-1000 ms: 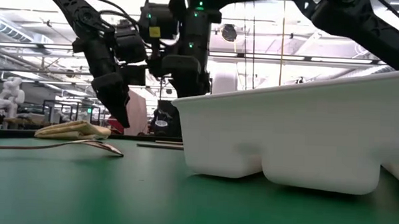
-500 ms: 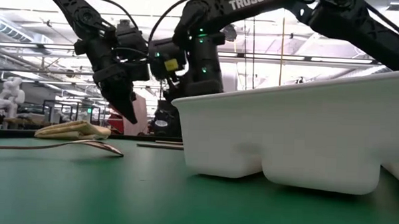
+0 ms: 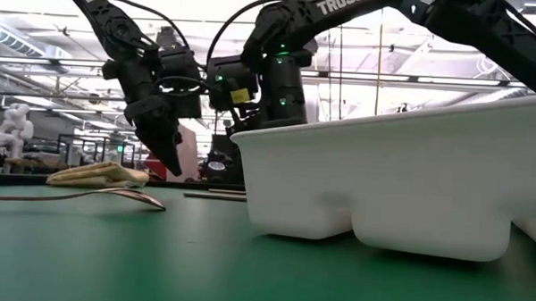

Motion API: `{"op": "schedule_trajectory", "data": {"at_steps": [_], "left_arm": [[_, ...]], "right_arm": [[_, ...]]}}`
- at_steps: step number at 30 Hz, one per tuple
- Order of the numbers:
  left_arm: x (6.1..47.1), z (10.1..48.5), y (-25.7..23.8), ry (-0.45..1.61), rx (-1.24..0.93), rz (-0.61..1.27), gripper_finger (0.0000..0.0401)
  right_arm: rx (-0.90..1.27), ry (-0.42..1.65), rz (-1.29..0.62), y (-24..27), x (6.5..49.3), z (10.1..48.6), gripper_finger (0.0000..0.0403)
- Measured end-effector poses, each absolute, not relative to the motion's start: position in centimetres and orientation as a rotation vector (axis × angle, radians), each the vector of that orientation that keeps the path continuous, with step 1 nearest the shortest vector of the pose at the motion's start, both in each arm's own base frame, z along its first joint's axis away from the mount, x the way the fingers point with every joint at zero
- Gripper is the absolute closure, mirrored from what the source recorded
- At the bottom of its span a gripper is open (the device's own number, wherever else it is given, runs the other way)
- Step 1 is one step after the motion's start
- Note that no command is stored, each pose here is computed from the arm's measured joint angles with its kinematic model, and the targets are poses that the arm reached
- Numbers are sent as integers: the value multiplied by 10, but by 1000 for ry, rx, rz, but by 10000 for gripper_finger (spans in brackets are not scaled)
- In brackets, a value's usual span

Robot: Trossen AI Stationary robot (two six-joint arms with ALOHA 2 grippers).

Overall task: Sort silverware
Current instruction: Put the bronze knife into the silverware tray

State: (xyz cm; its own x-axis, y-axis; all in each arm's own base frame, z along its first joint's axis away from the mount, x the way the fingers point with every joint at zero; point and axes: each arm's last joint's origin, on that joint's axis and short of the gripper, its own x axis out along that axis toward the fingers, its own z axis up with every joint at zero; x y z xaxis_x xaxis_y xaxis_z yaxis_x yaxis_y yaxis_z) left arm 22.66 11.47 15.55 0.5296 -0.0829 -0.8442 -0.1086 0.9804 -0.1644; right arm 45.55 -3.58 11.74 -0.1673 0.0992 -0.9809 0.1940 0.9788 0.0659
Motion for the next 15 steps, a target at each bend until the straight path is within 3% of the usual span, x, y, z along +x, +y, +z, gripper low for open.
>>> {"op": "schedule_trajectory", "data": {"at_steps": [3,5,15], "left_arm": [[227,153,115,1023,-208,12,379],[227,153,115,1026,-210,12,379],[226,152,114,1043,-212,20,379]], "right_arm": [[228,1749,-99,-35,454,115,361],[226,1749,-100,-34,454,115,387],[162,1745,-147,-28,461,134,399]]}}
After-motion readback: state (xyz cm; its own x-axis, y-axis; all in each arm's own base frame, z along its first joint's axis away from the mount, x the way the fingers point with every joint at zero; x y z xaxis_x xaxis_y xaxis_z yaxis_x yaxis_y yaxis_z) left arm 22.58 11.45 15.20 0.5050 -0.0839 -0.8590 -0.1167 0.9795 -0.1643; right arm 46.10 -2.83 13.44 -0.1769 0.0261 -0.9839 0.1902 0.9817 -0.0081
